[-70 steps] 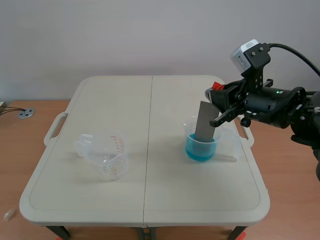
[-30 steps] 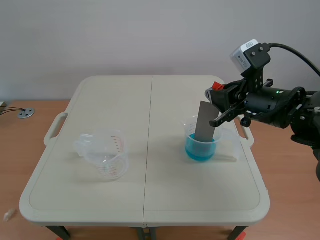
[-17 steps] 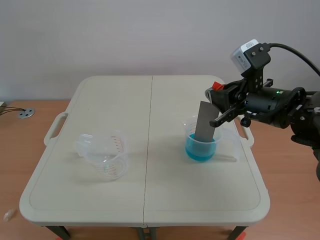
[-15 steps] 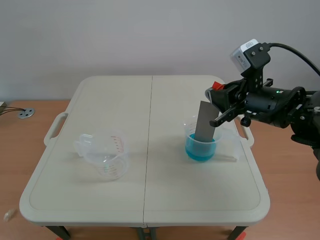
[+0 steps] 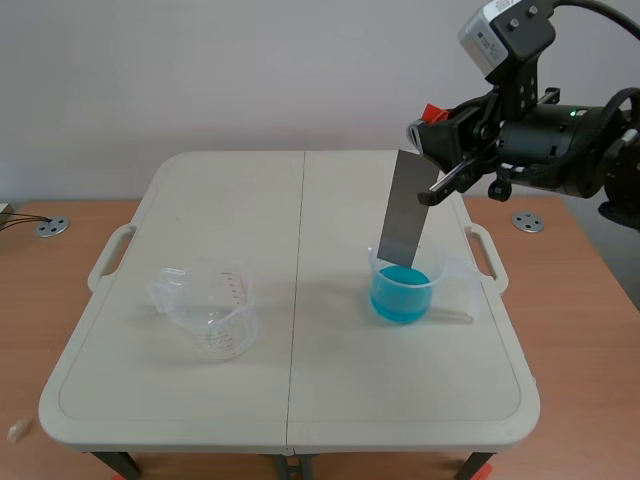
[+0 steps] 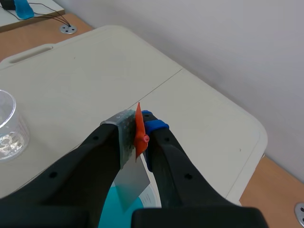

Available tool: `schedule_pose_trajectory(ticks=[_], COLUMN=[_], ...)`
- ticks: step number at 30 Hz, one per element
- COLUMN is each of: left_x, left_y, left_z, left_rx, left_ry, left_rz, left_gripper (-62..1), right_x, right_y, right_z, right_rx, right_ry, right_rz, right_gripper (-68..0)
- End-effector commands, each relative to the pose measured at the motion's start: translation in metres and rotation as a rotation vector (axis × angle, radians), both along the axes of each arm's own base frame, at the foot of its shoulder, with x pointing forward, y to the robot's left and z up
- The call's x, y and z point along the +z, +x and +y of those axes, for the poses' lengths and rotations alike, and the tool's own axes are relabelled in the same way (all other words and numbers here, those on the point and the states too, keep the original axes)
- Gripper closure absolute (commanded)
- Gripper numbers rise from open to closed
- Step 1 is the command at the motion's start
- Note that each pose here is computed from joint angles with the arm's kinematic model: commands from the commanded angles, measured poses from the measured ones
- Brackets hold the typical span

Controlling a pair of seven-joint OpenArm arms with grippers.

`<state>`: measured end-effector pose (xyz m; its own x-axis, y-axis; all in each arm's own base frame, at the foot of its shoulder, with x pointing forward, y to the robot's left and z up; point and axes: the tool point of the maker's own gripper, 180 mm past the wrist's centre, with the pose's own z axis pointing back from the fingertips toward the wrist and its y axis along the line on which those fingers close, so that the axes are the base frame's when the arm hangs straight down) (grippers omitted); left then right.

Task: Hold the metal plate by the orange handle, dip it into the blue solution, take it out and point at it, then put the plate back in the beaker on the left.
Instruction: 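Hold the plate still in the solution, then raise the plate and point at it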

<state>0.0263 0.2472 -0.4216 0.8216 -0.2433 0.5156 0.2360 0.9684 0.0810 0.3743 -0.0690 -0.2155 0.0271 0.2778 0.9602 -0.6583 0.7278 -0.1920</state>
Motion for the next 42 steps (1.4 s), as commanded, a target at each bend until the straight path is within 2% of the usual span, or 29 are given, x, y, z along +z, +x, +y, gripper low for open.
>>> schedule_pose_trajectory(ticks=[1, 5, 8, 14, 17, 20, 23, 31, 36, 42], left_x=[0.002, 0.006, 0.020, 0.078, 0.108, 0.129, 0.144, 0.165, 0.174, 0.183], left_y=[0.001, 0.009, 0.029, 0.096, 0.128, 0.155, 0.178, 0.221, 0.245, 0.263], left_z=[0.000, -0.001, 0.002, 0.002, -0.010, -0.020, -0.027, -0.068, -0.103, -0.154], left_rx=[-0.005, -0.006, -0.014, -0.099, -0.168, -0.223, -0.261, -0.386, -0.452, -0.577], left_ry=[-0.002, -0.006, 0.006, 0.048, 0.045, 0.044, 0.022, -0.065, -0.118, -0.173], left_rz=[-0.006, -0.032, -0.094, -0.304, -0.403, -0.484, -0.548, -0.621, -0.664, -0.681], left_gripper=[-1.9, -1.9, -1.8, -1.8, -1.9, -1.9, -1.8, -1.8, -1.8, -1.9], right_x=[0.022, 0.035, 0.046, 0.067, 0.077, 0.084, 0.089, 0.097, 0.098, 0.103], right_y=[0.002, -0.001, -0.004, -0.007, -0.010, -0.013, -0.016, -0.022, -0.023, -0.023], right_z=[0.000, 0.004, 0.004, 0.000, 0.000, 0.003, 0.005, 0.010, 0.010, 0.007], right_rx=[0.010, 0.020, 0.020, 0.008, 0.009, 0.018, 0.023, 0.042, 0.046, 0.041], right_ry=[0.016, 0.012, 0.017, 0.021, 0.022, 0.024, 0.022, 0.033, 0.041, 0.061], right_rz=[-0.052, -0.066, -0.081, -0.117, -0.138, -0.149, -0.156, -0.157, -0.153, -0.157], right_gripper=[-1.3, -1.3, -1.3, -1.3, -1.3, -1.3, -1.3, -1.3, -1.3, -1.3])
